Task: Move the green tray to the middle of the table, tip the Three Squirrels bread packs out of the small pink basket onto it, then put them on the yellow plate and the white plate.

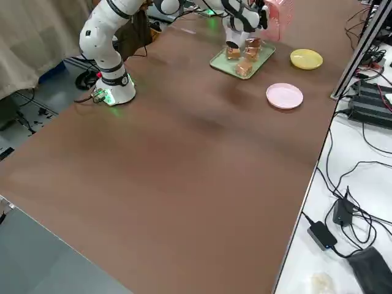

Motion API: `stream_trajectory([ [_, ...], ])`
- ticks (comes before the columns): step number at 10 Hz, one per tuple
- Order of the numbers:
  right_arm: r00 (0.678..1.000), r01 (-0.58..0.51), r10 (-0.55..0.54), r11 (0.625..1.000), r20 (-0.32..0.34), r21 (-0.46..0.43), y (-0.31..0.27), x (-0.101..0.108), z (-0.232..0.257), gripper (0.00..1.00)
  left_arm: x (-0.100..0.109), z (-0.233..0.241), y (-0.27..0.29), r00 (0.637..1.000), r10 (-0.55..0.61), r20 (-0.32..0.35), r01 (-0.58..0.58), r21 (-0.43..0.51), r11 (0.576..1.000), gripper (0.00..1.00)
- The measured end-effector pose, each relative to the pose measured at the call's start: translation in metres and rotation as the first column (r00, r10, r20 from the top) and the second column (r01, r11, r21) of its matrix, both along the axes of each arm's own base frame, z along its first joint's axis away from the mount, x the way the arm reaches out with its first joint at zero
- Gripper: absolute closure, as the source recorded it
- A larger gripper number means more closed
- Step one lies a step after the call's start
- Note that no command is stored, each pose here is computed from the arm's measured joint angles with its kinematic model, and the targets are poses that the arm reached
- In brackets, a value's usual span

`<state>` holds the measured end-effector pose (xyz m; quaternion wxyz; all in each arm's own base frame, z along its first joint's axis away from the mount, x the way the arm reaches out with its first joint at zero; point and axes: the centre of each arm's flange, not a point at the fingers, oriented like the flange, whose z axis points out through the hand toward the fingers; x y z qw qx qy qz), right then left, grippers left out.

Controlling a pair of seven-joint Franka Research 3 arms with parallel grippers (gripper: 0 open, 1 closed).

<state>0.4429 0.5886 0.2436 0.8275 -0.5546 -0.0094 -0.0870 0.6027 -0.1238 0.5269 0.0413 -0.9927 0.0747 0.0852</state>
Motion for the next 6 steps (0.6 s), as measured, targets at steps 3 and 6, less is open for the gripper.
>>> stream_trajectory([
  [3,1.000,-0.007,0.007,1.000,-0.003,0.013,0.001,0.002,0.012,0.93,0.013,-0.018,-0.002,1.000,-0.001,0.020,0.001,-0.008,1.000,0.00],
  [6,0.999,-0.033,0.033,0.999,-0.026,0.010,-0.012,-0.003,0.043,0.93,0.018,-0.021,0.008,0.999,0.016,0.033,-0.016,-0.014,1.000,0.00],
])
